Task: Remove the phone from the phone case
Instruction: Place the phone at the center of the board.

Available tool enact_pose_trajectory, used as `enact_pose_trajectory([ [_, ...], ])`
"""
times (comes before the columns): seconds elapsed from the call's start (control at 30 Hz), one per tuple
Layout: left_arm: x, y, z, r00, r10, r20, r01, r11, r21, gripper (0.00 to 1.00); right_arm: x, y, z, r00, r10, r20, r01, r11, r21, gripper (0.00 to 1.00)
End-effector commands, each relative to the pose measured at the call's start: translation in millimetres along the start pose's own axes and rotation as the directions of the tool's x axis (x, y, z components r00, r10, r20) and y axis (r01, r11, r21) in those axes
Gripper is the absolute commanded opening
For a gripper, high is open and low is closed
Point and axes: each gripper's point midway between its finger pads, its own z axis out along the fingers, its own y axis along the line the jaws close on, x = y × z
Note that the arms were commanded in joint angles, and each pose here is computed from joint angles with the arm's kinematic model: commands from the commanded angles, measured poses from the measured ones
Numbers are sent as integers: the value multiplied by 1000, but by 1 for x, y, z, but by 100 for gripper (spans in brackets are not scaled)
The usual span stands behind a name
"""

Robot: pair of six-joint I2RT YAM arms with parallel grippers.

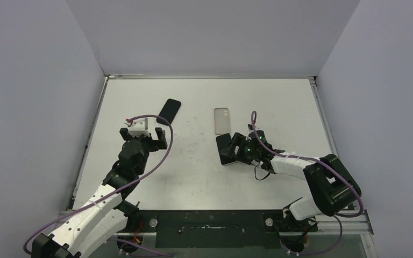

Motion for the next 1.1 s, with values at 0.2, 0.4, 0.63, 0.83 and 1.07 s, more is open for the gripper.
enact_pose_trajectory([
  [0.2, -19, 1, 2, 998, -23, 63, 24, 1000, -17, 97, 15, -44, -15, 957, -270, -103, 288, 874, 391, 87],
  [0.4, -21, 1, 1, 997, -36, 72, 37, 999, -13, 97, 10, -38, -12, 907, -390, -157, 413, 760, 502, 89],
  [0.63, -22, 0, 1, 996, -48, 79, 49, 999, -4, 97, 23, -25, 4, 870, -442, -217, 486, 695, 530, 87],
  [0.83, -23, 0, 0, 995, -52, 83, 53, 999, -3, 97, 30, -24, 14, 860, -445, -250, 507, 685, 523, 83],
  [1.07, -23, 0, 0, 995, -54, 86, 55, 998, -4, 97, 23, -17, 21, 854, -457, -249, 517, 693, 502, 66],
])
